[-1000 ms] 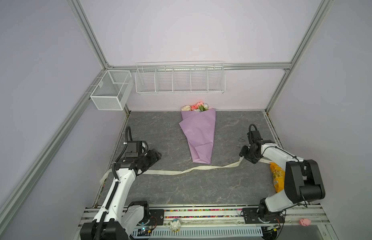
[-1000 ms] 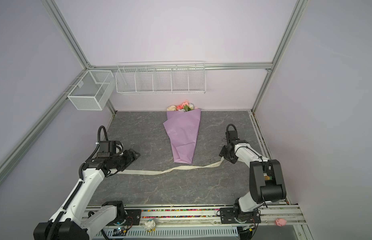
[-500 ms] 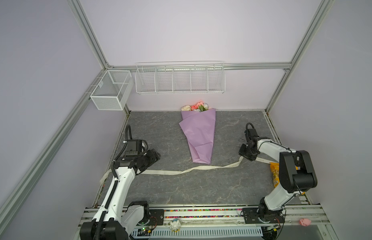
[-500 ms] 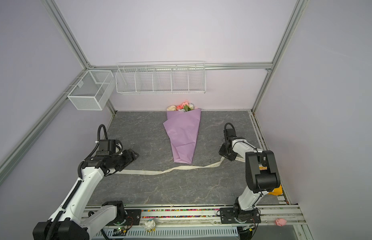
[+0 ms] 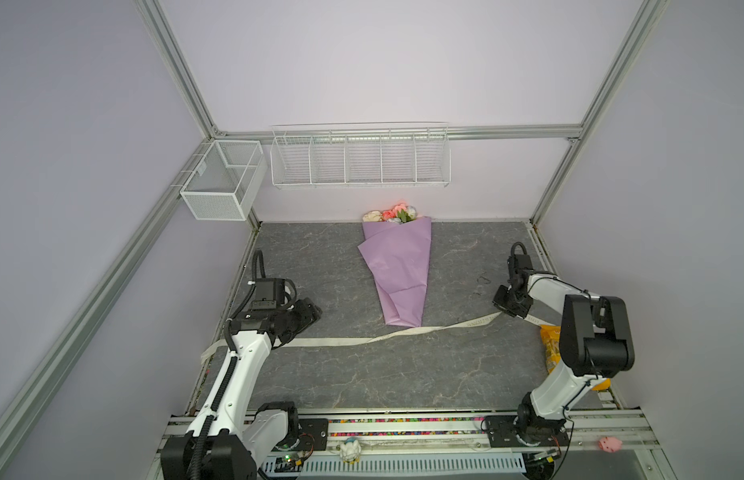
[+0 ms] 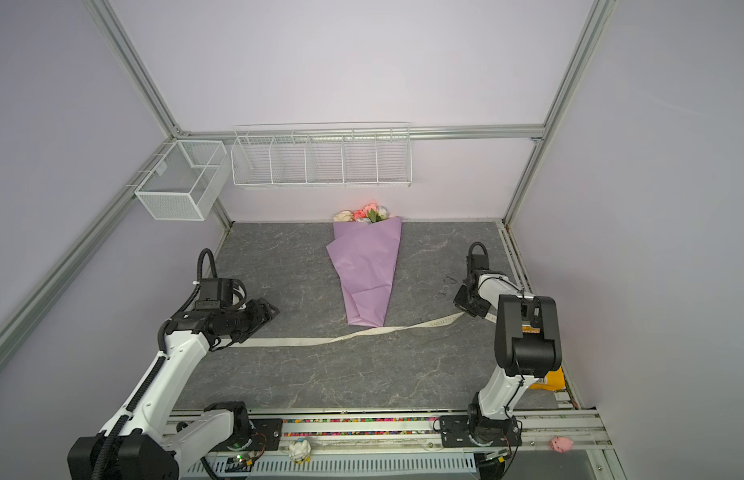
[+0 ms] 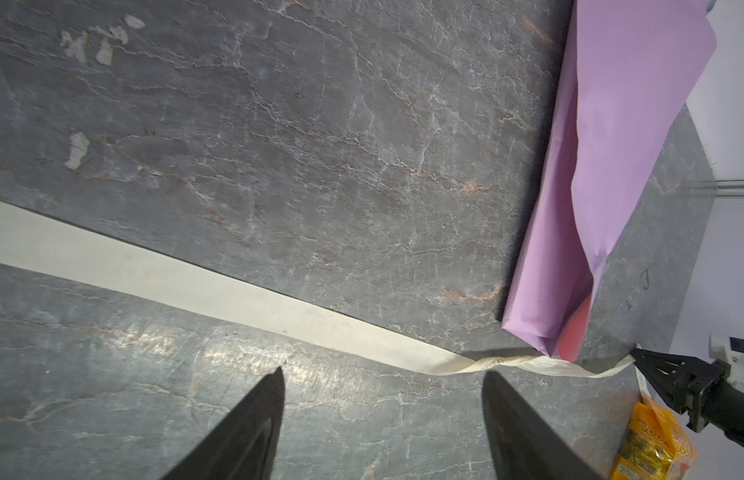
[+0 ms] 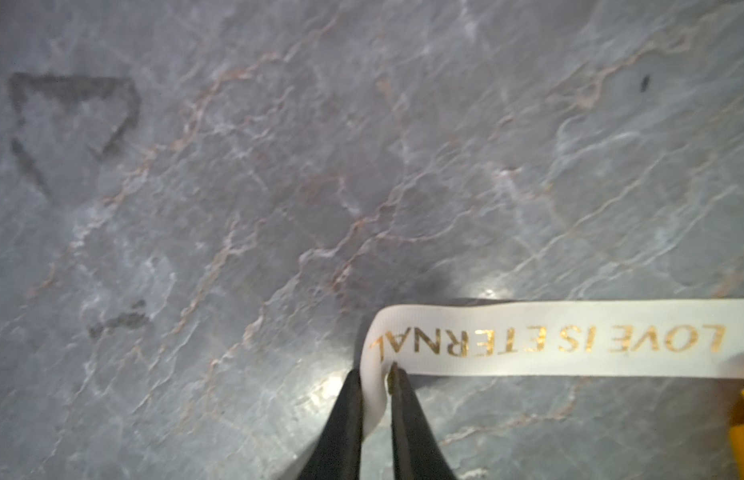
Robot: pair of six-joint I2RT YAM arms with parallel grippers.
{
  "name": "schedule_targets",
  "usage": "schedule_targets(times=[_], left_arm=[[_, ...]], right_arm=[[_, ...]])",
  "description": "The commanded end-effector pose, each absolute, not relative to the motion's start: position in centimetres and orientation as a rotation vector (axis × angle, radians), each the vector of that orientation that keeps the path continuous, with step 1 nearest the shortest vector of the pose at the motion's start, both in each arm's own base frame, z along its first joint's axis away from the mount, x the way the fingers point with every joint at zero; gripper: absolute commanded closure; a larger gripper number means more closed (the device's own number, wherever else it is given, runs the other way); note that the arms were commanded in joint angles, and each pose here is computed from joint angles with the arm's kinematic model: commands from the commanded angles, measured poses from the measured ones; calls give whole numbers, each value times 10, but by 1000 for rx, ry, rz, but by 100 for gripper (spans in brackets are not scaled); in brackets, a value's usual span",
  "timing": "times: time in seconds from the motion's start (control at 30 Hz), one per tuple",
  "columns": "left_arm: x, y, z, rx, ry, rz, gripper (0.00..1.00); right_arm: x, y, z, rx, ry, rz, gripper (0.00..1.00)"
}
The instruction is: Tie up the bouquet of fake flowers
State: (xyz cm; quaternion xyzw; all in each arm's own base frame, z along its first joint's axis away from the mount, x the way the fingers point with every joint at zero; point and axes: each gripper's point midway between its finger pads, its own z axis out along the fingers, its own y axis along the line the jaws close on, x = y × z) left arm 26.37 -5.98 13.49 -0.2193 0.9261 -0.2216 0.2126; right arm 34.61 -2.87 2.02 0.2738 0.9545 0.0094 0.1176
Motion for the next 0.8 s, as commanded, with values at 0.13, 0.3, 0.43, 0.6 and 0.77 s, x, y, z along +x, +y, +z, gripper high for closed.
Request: schedule_targets(times=[0.13, 0.3, 0.43, 0.6, 0.77], left_arm=[[285, -93, 144, -502, 2534, -869, 26], [311, -134, 145, -385, 2502, -1045, 24], [342, -170, 142, -334, 2490, -1173, 20], [384, -207, 132, -308, 2479, -1257, 19], [423, -227, 108, -314, 2510, -1297, 19]], right_arm=[[359, -12, 67, 619, 2743, 227, 55], [370, 40, 116, 468, 2549, 605, 39], [383, 86, 133, 341, 2478, 812, 36], [407, 128, 128, 269, 2472, 915, 34], [437, 158, 114, 248, 2475, 1009, 25]])
